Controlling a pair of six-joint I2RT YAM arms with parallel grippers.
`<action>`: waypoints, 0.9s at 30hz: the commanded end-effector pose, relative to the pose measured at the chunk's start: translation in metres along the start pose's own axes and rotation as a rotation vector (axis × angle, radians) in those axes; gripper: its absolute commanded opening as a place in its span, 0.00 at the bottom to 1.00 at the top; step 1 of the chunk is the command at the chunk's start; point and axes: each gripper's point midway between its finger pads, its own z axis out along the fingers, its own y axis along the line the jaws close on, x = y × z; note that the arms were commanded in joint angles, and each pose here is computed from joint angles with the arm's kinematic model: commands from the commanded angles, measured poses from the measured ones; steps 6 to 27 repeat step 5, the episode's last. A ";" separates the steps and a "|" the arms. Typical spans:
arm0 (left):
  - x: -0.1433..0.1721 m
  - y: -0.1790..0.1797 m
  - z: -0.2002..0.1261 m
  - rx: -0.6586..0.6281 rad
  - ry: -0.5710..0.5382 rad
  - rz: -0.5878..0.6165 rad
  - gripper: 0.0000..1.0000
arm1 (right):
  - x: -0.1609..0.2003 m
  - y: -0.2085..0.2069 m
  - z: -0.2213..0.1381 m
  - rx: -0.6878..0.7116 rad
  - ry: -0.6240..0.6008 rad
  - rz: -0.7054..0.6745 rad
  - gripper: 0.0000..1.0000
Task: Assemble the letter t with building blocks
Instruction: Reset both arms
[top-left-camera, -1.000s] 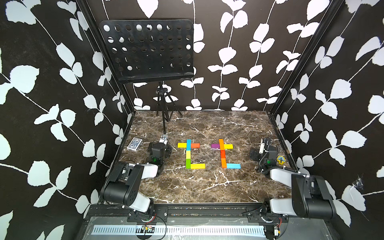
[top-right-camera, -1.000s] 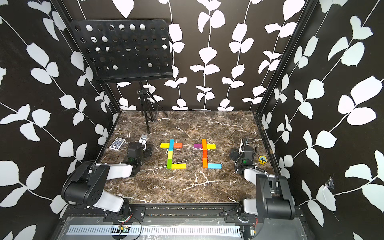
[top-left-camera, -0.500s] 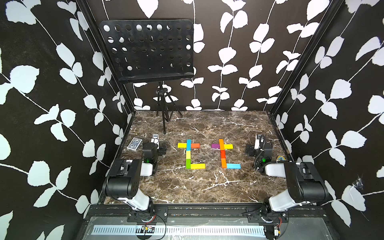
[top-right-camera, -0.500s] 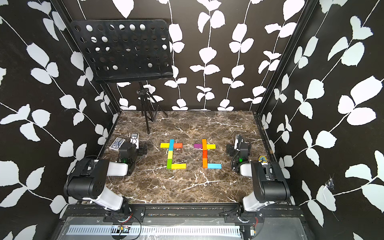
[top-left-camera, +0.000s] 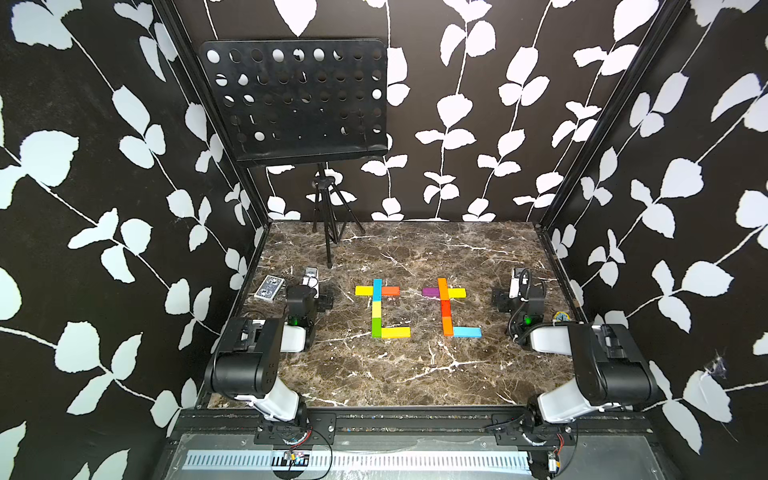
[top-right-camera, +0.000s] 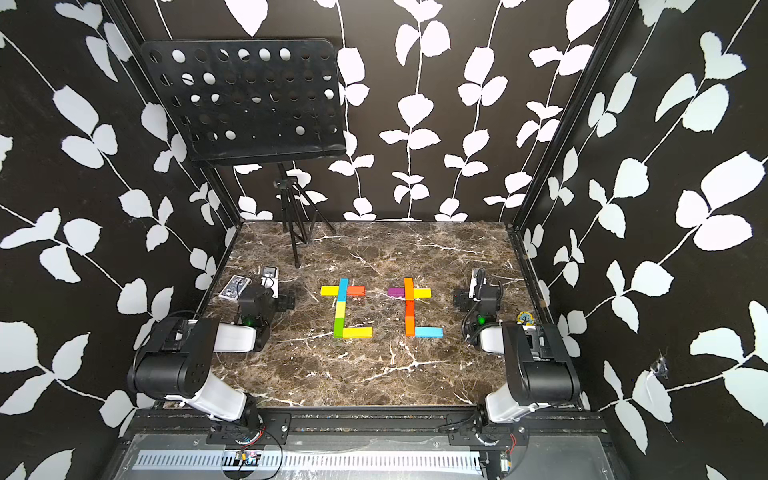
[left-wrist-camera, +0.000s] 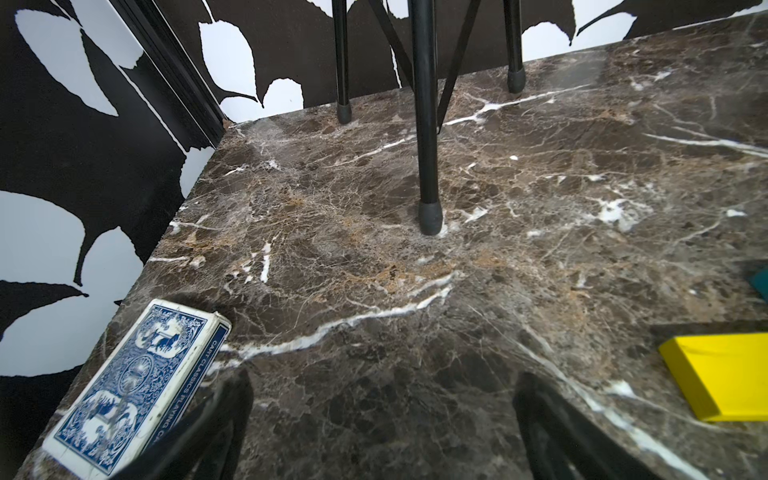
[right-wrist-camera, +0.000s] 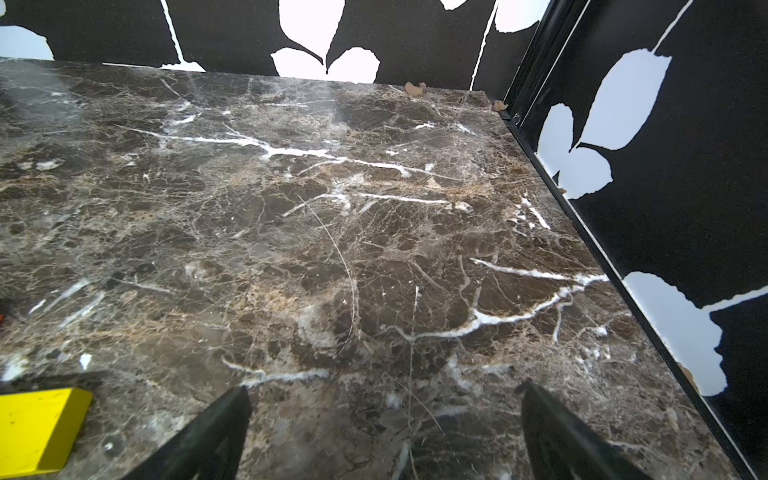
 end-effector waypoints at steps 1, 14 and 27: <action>-0.014 0.003 -0.001 0.000 -0.036 -0.015 0.99 | -0.014 -0.001 -0.001 0.006 -0.053 -0.007 0.99; -0.014 0.003 -0.001 -0.001 -0.034 -0.015 0.99 | -0.015 0.001 -0.002 -0.005 -0.059 -0.015 0.99; -0.014 0.003 -0.001 -0.001 -0.034 -0.015 0.99 | -0.015 0.001 -0.002 -0.005 -0.059 -0.015 0.99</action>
